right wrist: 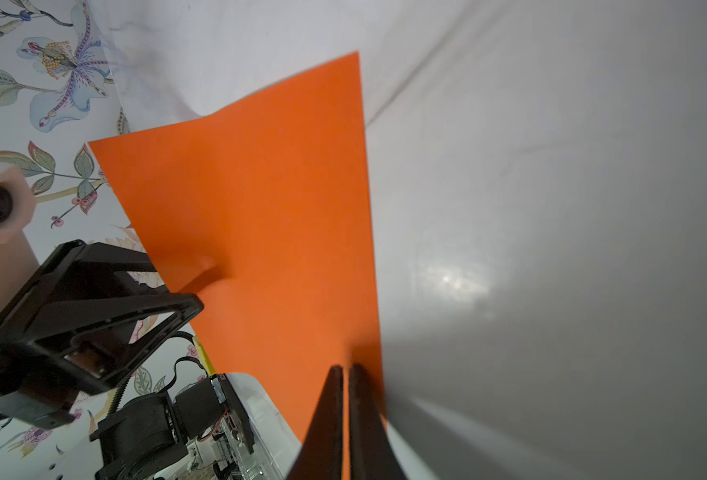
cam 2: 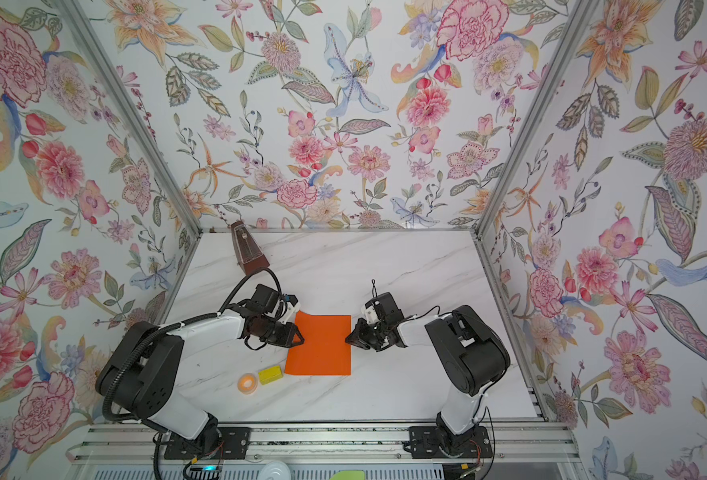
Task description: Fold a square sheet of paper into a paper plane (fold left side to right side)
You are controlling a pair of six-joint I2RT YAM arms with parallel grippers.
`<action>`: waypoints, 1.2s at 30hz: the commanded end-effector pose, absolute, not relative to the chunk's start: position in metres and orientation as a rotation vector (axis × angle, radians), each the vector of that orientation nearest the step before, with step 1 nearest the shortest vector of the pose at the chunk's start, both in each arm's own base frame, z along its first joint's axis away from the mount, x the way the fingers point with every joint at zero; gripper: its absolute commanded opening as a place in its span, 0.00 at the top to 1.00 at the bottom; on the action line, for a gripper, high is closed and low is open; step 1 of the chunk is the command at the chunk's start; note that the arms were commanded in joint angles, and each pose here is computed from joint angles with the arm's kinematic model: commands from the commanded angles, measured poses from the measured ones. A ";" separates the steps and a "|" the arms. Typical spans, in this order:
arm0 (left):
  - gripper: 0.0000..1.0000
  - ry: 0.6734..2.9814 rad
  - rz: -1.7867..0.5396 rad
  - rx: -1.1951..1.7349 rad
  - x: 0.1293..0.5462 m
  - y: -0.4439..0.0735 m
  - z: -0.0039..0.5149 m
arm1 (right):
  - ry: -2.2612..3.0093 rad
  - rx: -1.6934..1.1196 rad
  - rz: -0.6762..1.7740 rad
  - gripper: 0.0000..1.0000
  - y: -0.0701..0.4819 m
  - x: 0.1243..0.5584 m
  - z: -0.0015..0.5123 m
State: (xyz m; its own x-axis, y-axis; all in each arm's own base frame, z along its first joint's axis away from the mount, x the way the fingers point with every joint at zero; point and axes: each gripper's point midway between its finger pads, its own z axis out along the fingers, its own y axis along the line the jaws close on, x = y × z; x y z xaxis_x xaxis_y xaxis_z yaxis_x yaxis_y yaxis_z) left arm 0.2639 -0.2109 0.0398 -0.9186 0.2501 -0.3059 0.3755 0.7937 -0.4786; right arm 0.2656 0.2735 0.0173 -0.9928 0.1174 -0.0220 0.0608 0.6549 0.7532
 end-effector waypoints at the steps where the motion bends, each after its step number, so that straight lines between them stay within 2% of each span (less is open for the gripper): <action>1: 0.59 2.663 -0.933 0.541 0.261 -0.232 0.071 | 2.875 0.174 1.178 0.91 0.267 0.256 -0.002; 5: 0.47 2.633 -1.001 0.577 0.253 -0.252 0.080 | 2.876 0.173 1.176 0.91 0.267 0.256 -0.002; 10: 0.39 2.560 -1.082 0.616 0.252 -0.280 0.095 | 2.878 0.177 1.174 0.91 0.266 0.256 -0.002; 15: 0.34 2.510 -1.138 0.638 0.254 -0.301 0.106 | 2.880 0.174 1.173 0.90 0.267 0.255 -0.003; 20: 0.33 2.553 -1.137 0.622 0.258 -0.308 0.086 | 2.880 0.173 1.173 0.87 0.266 0.255 -0.002; 25: 0.40 2.569 -1.134 0.606 0.260 -0.310 0.076 | 2.865 0.163 1.178 0.86 0.266 0.255 0.003; 36: 0.68 2.610 -1.119 0.580 0.257 -0.306 0.060 | 2.779 0.133 1.216 0.83 0.267 0.259 0.031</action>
